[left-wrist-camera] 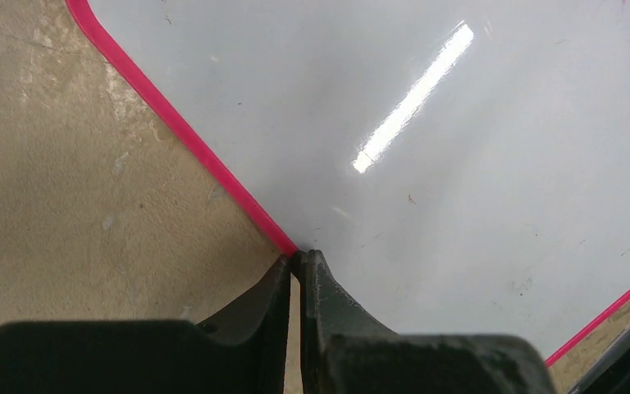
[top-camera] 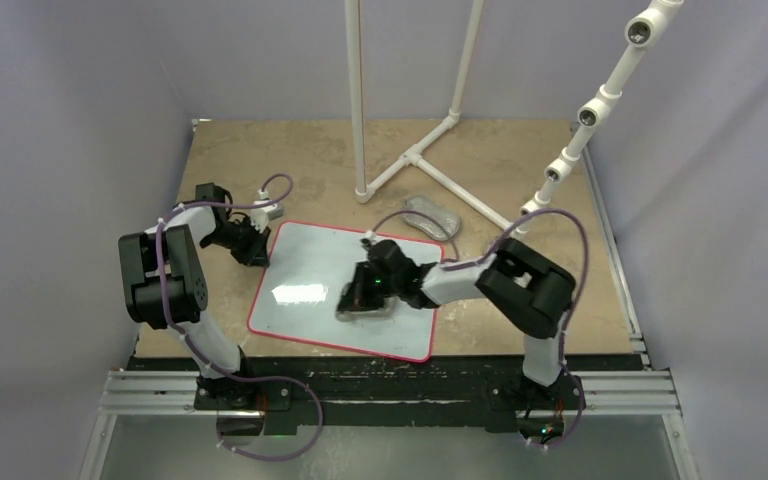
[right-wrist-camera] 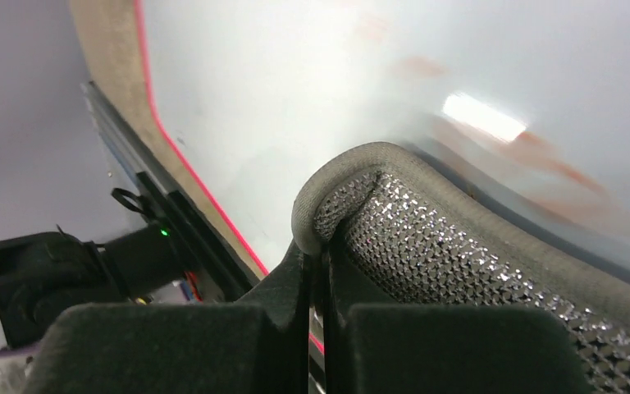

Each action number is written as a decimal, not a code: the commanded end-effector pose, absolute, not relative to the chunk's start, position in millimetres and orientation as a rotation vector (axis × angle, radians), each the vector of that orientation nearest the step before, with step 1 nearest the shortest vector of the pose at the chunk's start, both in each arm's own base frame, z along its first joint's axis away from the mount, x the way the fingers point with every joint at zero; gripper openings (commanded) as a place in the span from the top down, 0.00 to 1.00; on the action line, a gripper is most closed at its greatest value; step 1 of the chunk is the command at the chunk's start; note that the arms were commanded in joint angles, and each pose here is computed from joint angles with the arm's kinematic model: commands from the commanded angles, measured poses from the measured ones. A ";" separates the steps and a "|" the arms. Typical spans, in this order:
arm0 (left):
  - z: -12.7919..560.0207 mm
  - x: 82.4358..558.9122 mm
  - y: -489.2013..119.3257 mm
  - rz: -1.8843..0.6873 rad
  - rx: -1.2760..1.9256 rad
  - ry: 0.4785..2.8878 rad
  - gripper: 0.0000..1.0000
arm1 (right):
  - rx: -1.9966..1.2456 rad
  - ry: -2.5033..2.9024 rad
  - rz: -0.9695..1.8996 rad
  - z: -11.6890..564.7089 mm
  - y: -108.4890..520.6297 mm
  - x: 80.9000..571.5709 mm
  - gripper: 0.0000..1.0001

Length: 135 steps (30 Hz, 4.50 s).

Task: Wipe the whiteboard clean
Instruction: Erase the whiteboard at the whiteboard stand.

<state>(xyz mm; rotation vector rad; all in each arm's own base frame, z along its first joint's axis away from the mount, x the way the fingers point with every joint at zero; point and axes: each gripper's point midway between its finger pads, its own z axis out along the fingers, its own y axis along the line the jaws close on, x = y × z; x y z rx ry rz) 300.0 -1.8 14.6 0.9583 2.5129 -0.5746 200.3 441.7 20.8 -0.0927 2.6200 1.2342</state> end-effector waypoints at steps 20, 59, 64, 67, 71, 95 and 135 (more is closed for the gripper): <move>-4.2 256.8 16.4 -0.515 1.048 2.689 1.00 | 0.043 2.590 0.663 -16.2 403.1 275.1 1.00; -5.2 255.3 14.7 -0.528 1.064 2.679 1.00 | 0.278 2.594 0.384 -44.9 239.1 196.6 1.00; -6.8 253.4 14.8 -0.529 1.056 2.688 1.00 | 0.055 2.554 0.592 -26.0 326.5 218.8 1.00; -5.0 253.8 15.8 -0.519 1.053 2.689 1.00 | -0.130 2.538 0.694 -15.7 391.9 219.3 1.00; -2.7 254.4 15.1 -0.519 1.050 2.685 1.00 | -0.066 2.590 0.547 -28.4 387.2 221.1 1.00; -4.1 253.3 13.9 -0.531 1.052 2.682 1.00 | 0.142 2.583 0.578 -30.4 327.4 244.9 1.00; -2.5 253.0 13.2 -0.532 1.051 2.681 1.00 | 0.106 2.780 0.584 -32.5 240.8 126.3 1.00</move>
